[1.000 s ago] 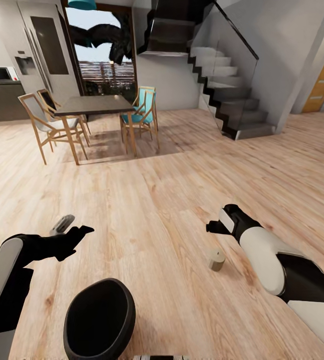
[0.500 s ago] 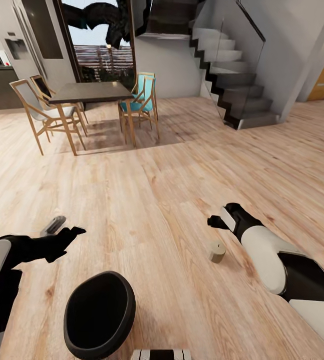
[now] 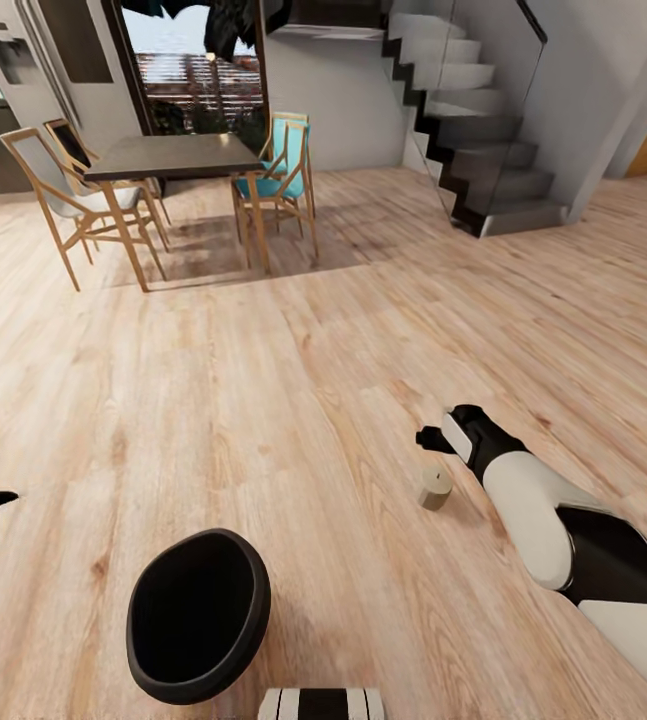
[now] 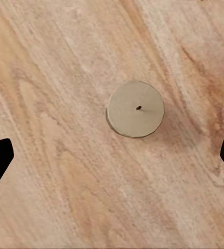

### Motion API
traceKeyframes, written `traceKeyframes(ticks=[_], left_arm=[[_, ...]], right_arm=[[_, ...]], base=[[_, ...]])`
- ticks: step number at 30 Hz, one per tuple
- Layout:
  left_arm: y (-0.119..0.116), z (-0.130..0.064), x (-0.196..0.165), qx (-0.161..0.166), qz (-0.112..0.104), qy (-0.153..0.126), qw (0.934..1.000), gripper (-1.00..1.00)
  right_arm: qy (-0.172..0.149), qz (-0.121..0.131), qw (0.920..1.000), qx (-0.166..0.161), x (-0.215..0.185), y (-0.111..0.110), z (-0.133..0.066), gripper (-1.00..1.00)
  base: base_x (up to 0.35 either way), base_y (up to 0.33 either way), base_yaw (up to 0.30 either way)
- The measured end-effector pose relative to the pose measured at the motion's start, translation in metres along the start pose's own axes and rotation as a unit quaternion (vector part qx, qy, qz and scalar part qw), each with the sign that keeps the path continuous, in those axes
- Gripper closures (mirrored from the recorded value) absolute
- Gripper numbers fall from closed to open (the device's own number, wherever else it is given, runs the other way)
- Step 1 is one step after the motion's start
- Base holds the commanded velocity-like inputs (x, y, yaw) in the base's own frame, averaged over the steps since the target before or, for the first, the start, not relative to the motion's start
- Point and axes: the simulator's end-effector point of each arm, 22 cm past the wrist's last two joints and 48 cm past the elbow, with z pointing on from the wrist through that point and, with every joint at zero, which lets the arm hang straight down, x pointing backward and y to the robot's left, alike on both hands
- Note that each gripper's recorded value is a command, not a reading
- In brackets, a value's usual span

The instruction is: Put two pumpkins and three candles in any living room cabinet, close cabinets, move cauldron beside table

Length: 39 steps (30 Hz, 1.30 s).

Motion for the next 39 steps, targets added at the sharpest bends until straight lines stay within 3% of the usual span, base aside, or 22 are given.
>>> traceKeyframes(ticks=[5, 13, 24, 28, 39], left_arm=[[0.023, -0.019, -0.015, 0.044, -0.026, -0.019, 0.9985, -1.00], [0.049, -0.018, -0.008, 0.039, -0.041, -0.016, 0.9983, -1.00], [0.089, -0.018, -0.004, 0.001, -0.057, -0.018, 0.9982, -1.00], [0.119, -0.027, -0.003, -0.025, -0.075, -0.027, 0.9965, -1.00], [0.170, -0.029, 0.032, -0.079, -0.099, -0.005, 0.9919, -1.00]], right_arm=[[-0.011, 0.003, 0.9999, 0.002, -0.007, -0.002, 0.007, -1.00], [-0.019, 0.006, 0.9998, 0.005, -0.009, -0.003, 0.021, -1.00], [-0.016, 0.005, 0.9998, 0.011, 0.003, -0.006, 0.047, -1.00], [-0.010, 0.004, 0.9999, 0.013, 0.010, -0.007, 0.057, -1.00], [0.005, 0.004, 0.9996, 0.026, 0.021, -0.014, 0.080, -1.00]], base=[[0.000, 0.000, 0.000], [0.000, 0.000, 0.000], [0.000, 0.000, 0.000], [0.000, 0.000, 0.000], [0.000, 0.000, 0.000]])
